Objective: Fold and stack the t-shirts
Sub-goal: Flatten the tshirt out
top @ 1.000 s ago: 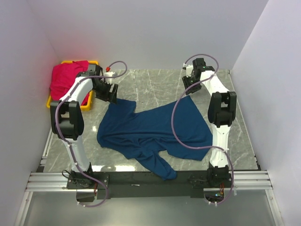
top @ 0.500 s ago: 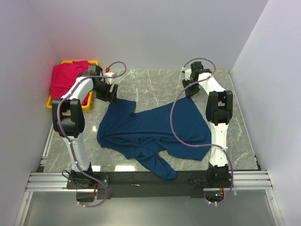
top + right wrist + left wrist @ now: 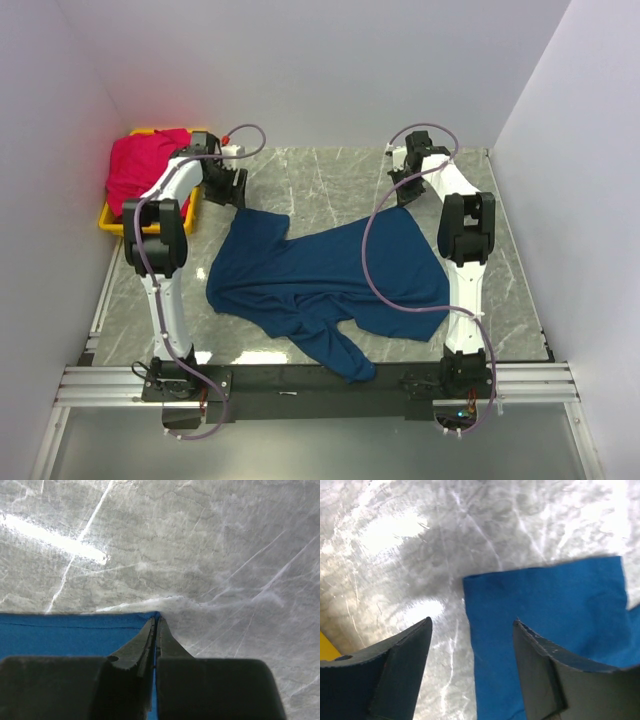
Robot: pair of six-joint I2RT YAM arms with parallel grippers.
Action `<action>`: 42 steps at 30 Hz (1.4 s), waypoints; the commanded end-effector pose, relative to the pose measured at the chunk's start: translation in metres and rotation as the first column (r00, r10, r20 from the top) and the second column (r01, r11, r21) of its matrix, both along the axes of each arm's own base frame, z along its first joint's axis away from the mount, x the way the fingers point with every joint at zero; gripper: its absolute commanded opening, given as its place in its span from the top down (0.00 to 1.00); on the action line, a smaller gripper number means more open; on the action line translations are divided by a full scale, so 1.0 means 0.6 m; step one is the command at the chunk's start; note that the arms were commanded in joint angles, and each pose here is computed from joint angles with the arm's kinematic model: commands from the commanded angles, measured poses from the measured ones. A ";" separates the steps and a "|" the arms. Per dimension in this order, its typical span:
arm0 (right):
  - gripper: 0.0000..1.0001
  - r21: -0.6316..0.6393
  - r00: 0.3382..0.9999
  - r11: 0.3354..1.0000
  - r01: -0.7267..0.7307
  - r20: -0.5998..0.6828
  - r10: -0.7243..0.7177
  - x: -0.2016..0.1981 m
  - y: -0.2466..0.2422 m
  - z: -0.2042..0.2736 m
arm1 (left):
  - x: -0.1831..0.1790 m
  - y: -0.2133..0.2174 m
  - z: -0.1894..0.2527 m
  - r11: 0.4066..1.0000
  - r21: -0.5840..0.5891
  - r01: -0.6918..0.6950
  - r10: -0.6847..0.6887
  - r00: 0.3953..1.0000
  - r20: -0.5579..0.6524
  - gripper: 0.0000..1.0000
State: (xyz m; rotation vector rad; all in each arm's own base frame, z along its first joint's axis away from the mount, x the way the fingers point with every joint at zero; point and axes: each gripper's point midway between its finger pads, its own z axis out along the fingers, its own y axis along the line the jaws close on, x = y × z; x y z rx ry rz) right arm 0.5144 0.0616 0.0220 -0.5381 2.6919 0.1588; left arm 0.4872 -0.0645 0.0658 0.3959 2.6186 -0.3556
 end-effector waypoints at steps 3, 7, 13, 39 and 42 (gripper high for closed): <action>1.00 0.018 0.999 1.000 -0.019 0.028 0.018 -0.003 0.009 0.035 | 0.033 0.008 -0.009 0.999 0.030 -0.039 0.038 0.999 0.034 0.31; 1.00 0.021 0.998 1.000 -0.020 0.054 0.019 0.000 0.009 0.058 | 0.031 0.003 -0.030 0.998 0.049 -0.033 0.032 0.999 0.023 0.35; 1.00 0.025 0.997 0.999 -0.021 0.071 0.020 0.000 0.010 0.080 | 0.030 -0.018 -0.057 0.998 0.062 -0.007 0.007 1.000 0.006 0.46; 1.00 0.146 0.835 0.989 0.000 0.544 -0.081 -0.089 -0.059 0.515 | -0.035 -0.012 0.476 0.974 -0.225 -0.027 0.151 0.816 0.557 1.00; 1.00 0.174 0.741 0.985 -0.002 0.662 -0.115 -0.137 -0.066 0.612 | -0.086 -0.016 0.575 0.963 -0.271 0.013 0.177 0.726 0.664 1.00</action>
